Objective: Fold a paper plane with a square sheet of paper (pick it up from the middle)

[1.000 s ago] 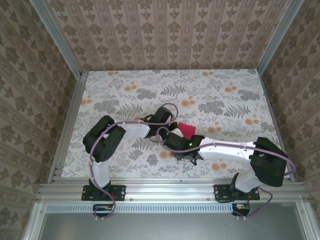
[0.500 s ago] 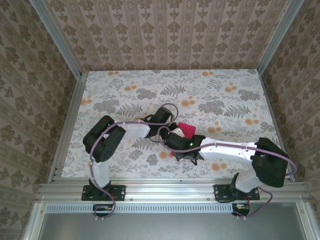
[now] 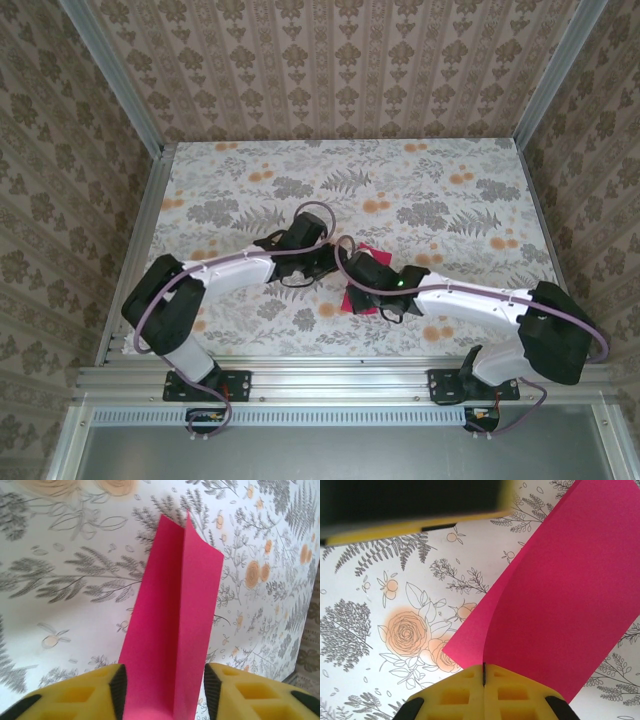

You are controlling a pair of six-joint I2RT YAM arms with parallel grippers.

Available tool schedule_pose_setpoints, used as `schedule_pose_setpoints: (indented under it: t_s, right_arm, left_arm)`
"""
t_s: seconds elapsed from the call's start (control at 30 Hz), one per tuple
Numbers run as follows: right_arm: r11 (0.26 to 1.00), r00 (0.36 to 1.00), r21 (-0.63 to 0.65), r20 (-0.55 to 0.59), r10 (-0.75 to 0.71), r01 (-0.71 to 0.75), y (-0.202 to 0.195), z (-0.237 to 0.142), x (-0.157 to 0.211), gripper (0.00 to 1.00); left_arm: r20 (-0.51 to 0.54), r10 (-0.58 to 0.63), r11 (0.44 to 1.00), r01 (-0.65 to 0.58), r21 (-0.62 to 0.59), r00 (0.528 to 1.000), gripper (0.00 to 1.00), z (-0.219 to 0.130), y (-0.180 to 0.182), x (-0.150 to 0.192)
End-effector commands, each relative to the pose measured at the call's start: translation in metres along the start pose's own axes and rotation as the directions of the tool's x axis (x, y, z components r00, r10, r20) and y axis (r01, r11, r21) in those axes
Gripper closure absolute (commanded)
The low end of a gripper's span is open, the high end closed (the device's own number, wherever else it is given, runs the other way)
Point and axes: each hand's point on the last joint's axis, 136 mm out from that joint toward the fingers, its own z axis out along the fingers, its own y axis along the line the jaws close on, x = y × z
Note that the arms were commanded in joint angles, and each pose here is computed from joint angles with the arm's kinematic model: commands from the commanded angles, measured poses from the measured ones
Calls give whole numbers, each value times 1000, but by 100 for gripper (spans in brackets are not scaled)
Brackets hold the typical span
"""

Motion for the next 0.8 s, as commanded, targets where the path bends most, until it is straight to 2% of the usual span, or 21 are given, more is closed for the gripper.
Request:
schedule_pose_setpoints:
  t_s: [0.0,0.13,0.2,0.27,0.77]
  right_arm:
    - [993,999,-105,-8,45,-45,9,-3,-1,99]
    - [983,997,-168,-46,66,-73,5,3,7,99]
    - [979,995,-184,-55,83,-92,1,5,9,99]
    - [974,992,-194,-67,107,-118,-4,7,11,98]
    - [955,984,-246,-110,142,-165,-15,13,19,97]
  left_arm:
    - [-30,50,994,-53,-97,998,69,-1,19,16]
    - [-99,123,983,-135,-124,987,86,8,11,35]
    - [-120,128,979,-144,-143,985,95,15,11,43]
    - [-117,108,980,-126,-157,987,99,20,15,45]
    - [-172,93,977,-123,-174,981,100,44,18,64]
